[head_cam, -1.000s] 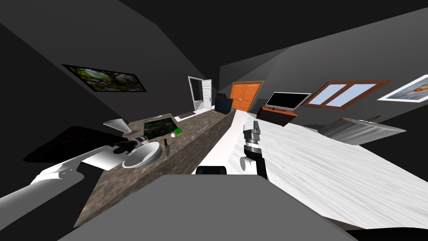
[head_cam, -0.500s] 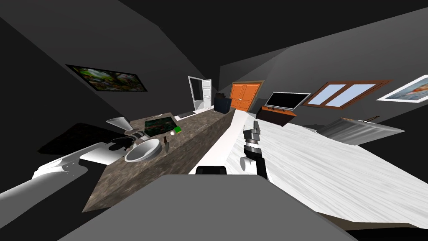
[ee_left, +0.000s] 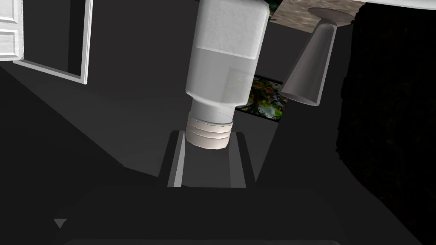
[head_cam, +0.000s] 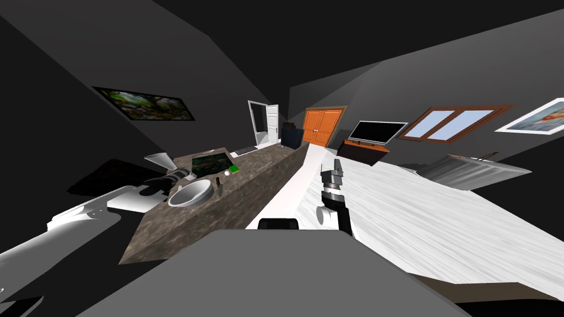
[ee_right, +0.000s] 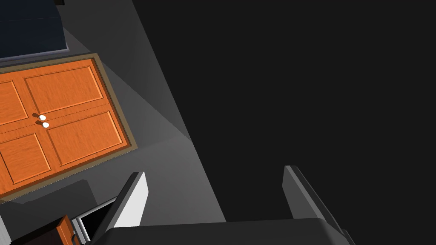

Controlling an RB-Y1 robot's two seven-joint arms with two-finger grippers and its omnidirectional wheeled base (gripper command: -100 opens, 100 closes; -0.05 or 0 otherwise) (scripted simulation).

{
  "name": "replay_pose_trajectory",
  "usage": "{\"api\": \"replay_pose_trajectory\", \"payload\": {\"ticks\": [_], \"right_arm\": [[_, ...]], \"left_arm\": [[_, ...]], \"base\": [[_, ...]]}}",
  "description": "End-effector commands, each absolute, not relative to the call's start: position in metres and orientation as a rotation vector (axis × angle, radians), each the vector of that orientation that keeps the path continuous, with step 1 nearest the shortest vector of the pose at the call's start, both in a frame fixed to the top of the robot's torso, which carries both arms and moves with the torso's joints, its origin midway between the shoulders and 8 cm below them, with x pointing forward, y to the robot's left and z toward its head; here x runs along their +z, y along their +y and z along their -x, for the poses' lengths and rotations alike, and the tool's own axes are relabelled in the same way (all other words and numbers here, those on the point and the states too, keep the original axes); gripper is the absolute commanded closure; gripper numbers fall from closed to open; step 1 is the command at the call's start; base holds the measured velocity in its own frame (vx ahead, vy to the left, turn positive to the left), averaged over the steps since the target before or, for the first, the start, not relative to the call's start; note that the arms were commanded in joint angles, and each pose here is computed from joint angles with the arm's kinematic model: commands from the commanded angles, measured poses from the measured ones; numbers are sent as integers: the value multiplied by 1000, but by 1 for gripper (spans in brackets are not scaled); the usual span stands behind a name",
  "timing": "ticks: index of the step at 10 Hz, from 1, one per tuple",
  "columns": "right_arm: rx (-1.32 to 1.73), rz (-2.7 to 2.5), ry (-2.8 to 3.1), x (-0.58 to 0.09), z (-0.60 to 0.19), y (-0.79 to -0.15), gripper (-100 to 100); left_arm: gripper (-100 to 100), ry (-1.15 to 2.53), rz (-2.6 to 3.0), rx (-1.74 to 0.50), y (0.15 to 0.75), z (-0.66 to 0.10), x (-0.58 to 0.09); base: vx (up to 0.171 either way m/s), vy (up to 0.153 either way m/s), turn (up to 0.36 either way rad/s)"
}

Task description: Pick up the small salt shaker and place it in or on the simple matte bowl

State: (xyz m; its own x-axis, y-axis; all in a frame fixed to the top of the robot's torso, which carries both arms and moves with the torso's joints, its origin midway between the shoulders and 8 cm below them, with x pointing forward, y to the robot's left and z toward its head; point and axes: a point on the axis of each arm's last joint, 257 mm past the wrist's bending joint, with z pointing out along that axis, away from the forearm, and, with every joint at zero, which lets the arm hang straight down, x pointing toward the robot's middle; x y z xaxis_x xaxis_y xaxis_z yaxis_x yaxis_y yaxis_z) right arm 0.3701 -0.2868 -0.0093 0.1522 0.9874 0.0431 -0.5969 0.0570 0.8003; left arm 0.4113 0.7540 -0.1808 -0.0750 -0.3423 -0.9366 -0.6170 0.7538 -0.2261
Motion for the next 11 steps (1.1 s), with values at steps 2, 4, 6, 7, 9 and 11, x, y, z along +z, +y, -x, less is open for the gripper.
{"api": "replay_pose_trajectory", "payload": {"ticks": [2, 4, 6, 7, 9, 11], "right_arm": [[1327, -794, 624, -9, -370, -287, 0], [1327, -794, 624, -9, -370, -287, 0], [1327, -794, 624, -9, -370, -287, 0], [1327, -794, 624, -9, -370, -287, 0], [1327, -794, 624, -9, -370, -287, 0], [1327, -794, 624, -9, -370, -287, 0]], "left_arm": [[100, 1643, 732, 251, 757, -423, -166], [100, 1626, 720, 245, 761, -425, -162], [100, 1610, 712, 242, 766, -426, -160], [100, 1593, 699, 235, 768, -429, -156], [100, 1578, 692, 231, 771, -431, -154], [100, 1547, 674, 216, 771, -437, -149]], "base": [[-48, -55, 12], [-46, -55, 1], [-58, -52, 8], [-28, -37, 11], [-53, -46, 7], [-47, -55, 12]]}}
